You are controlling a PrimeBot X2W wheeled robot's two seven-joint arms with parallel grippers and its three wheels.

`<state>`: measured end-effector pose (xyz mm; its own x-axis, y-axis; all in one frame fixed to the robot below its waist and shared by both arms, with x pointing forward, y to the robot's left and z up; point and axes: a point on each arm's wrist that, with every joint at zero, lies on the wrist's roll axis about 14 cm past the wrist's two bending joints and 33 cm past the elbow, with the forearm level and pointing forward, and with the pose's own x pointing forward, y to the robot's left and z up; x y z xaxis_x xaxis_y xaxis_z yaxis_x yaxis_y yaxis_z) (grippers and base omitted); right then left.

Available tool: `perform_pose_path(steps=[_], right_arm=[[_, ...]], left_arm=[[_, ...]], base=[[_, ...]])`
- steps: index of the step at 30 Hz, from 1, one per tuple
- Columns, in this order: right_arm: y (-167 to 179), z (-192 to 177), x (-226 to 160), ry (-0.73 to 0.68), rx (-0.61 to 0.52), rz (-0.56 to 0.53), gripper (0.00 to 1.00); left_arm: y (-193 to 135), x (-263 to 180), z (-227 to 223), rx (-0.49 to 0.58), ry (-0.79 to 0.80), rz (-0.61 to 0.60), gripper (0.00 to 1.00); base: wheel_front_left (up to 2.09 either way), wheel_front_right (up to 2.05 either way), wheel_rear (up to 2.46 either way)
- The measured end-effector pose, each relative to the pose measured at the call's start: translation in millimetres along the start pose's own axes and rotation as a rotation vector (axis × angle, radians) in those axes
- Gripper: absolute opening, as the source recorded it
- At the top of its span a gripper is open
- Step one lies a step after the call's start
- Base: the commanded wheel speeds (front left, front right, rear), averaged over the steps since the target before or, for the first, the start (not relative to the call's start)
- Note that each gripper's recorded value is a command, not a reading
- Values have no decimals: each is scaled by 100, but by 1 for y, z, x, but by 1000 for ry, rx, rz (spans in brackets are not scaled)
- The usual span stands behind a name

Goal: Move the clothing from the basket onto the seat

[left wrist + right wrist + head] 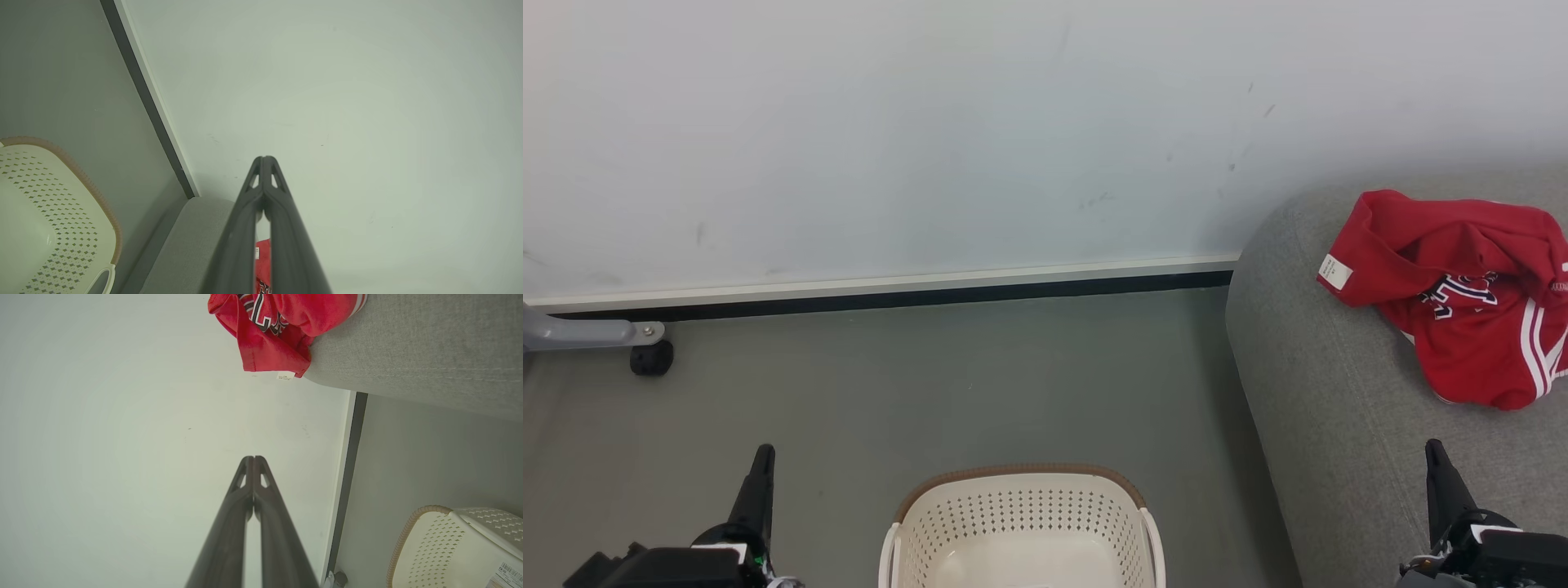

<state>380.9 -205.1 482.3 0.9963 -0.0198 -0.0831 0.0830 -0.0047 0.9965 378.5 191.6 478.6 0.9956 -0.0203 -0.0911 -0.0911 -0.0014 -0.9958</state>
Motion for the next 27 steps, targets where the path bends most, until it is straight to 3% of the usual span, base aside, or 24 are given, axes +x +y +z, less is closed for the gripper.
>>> perform_pose_path(steps=[27], right_arm=[[0, 0, 0, 0, 0, 0, 0]], left_arm=[[0, 0, 0, 0, 0, 0, 0]], base=[[0, 0, 0]])
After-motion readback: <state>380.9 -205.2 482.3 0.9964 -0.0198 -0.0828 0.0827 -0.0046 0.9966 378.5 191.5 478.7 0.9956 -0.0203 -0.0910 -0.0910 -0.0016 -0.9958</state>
